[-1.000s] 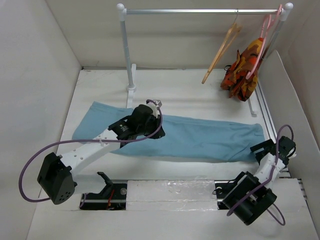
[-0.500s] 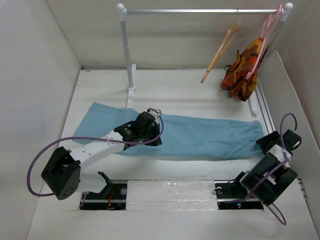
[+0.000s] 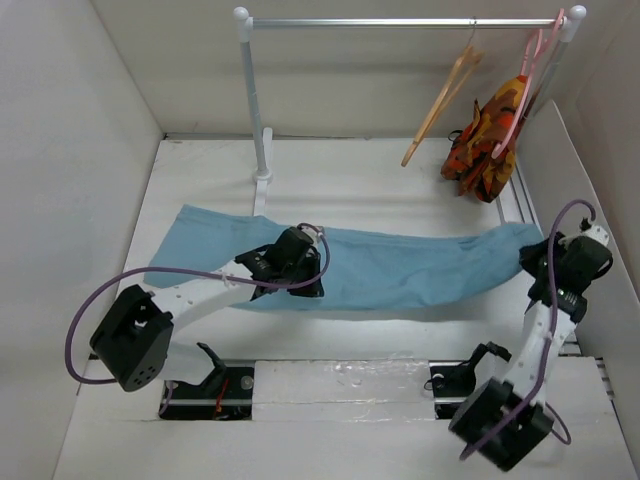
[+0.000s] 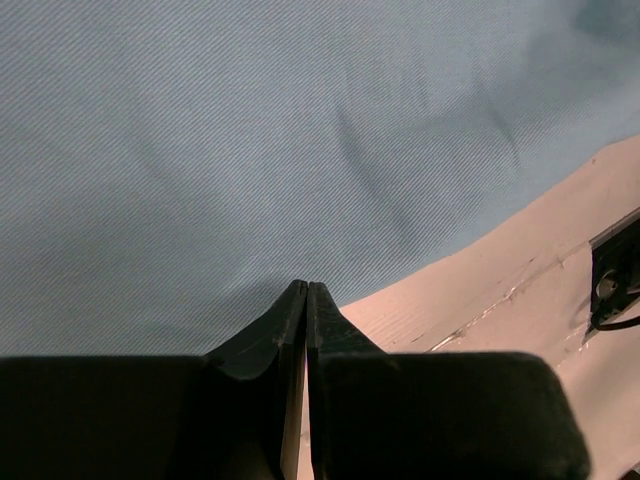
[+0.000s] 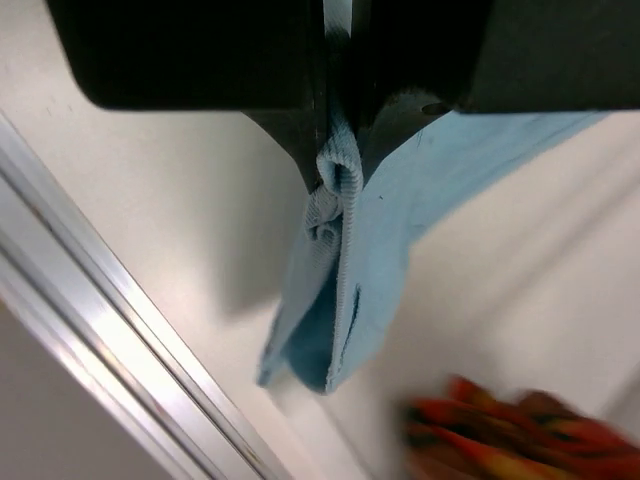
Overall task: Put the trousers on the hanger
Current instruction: Fold the trousers
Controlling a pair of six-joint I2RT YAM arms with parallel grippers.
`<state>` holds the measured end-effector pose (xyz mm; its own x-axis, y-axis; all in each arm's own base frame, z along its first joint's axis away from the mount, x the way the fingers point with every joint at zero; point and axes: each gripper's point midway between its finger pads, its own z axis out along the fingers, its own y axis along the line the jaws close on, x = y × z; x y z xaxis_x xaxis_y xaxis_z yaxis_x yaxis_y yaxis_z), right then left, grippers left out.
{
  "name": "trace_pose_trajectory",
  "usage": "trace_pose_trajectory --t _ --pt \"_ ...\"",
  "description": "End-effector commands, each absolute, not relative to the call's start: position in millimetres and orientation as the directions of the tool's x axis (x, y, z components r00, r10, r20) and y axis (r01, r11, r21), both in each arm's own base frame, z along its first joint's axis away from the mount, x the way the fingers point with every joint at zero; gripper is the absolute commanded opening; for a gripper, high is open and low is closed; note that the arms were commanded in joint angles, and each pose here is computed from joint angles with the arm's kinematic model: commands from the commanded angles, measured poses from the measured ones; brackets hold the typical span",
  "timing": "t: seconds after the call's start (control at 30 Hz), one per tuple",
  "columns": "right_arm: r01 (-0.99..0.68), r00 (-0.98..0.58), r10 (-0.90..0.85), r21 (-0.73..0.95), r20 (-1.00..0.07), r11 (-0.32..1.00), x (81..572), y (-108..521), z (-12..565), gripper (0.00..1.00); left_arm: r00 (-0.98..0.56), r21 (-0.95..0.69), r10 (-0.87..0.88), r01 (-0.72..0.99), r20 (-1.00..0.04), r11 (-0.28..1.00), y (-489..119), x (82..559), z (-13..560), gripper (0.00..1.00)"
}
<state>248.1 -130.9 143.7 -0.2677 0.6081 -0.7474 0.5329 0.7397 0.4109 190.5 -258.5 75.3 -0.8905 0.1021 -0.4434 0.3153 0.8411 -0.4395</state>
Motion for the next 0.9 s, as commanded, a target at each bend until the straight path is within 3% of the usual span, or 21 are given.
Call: trace_pose_trajectory --t 0.0,0.17,0.43,0.57,0.73,0.83,0.87 --pt "0.361 -0.144 0.457 0.383 -0.878 0.85 254.2 -101.2 240.6 0.0 -0.894 -0.47 0.116 0.334 -0.433 0.817 -271.0 187.1 74.3 0.0" --pt "0.254 -0.068 0.304 0.278 -0.95 0.926 242.3 -80.7 326.1 0.0 -0.879 -0.429 0.202 0.397 -0.432 0.811 -299.6 172.4 65.5 0.0" --pt "0.217 -0.132 0.055 0.026 -0.99 0.976 233.3 -78.3 402.3 0.0 -0.847 -0.459 0.27 0.486 -0.459 0.744 -371.9 147.2 73.9 0.0" --pt "0.213 -0.147 -0.049 -0.08 -0.988 0.974 229.4 -75.8 436.1 0.0 -0.86 -0.48 0.303 0.486 -0.41 0.731 -415.6 138.2 54.3 0.0" --pt "0.016 -0.136 -0.097 -0.1 -0.986 0.995 241.5 -38.4 442.0 0.0 -0.844 -0.488 0.366 0.528 -0.392 0.695 -472.4 107.9 49.1 0.0" --pt "-0.138 -0.118 -0.095 -0.079 -0.988 0.987 247.7 -4.2 438.4 0.0 -0.865 -0.491 0.364 0.497 -0.345 0.716 -472.6 99.2 35.8 0.0" --pt "-0.259 -0.113 -0.068 -0.037 -0.991 0.965 255.0 25.7 433.4 0.0 -0.868 -0.472 0.324 0.48 -0.376 0.739 -460.7 105.1 47.6 0.0"
